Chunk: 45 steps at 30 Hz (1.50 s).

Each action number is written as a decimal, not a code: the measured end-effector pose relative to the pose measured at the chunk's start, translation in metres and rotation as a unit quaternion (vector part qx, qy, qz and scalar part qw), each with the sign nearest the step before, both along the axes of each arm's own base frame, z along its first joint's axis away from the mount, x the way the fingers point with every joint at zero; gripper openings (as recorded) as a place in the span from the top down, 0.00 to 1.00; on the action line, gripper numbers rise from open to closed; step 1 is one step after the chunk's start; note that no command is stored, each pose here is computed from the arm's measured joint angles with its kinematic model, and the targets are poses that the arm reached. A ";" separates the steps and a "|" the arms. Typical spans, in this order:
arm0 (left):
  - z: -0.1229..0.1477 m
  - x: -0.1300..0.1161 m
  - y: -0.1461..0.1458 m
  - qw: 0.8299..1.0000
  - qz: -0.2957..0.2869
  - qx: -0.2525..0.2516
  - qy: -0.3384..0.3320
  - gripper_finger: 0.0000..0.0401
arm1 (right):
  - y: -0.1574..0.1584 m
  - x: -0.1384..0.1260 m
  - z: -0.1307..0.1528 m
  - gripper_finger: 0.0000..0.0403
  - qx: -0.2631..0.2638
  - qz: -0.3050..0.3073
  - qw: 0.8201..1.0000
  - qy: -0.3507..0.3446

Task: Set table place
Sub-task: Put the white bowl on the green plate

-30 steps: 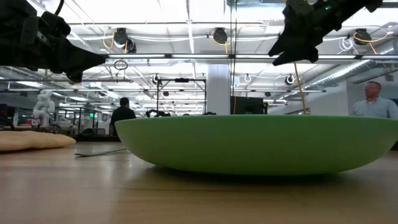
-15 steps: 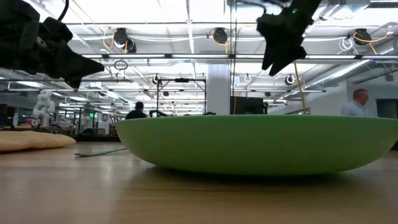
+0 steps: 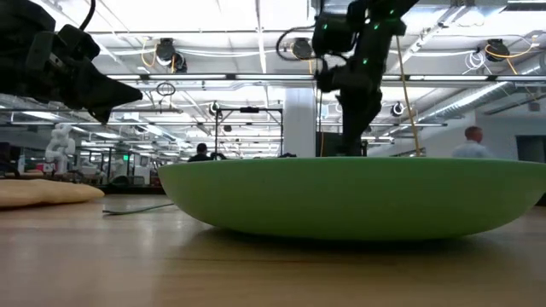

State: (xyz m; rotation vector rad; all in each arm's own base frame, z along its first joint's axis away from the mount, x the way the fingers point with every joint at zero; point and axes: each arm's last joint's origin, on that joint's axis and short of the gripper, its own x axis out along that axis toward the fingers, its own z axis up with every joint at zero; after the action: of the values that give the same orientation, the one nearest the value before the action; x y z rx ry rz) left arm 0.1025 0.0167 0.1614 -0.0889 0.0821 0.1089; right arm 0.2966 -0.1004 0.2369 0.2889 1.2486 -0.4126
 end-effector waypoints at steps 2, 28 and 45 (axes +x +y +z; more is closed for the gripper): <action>-0.001 0.000 0.000 1.000 0.000 -0.001 0.004 0.92 | -0.007 0.002 -0.007 0.48 0.002 -0.007 1.000 0.012; -0.001 0.000 0.000 1.000 0.000 0.002 0.004 0.92 | -0.032 0.001 -0.018 0.48 0.078 -0.155 0.985 -0.001; -0.001 0.000 0.000 1.000 0.000 0.002 0.005 0.92 | -0.035 0.016 -0.051 0.48 0.083 -0.147 0.985 0.031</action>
State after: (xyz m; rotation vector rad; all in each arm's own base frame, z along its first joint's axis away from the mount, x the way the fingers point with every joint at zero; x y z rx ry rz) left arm 0.1024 0.0167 0.1606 -0.0835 0.0910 0.1093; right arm 0.3122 -0.1350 0.1857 0.6111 1.3081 -0.5742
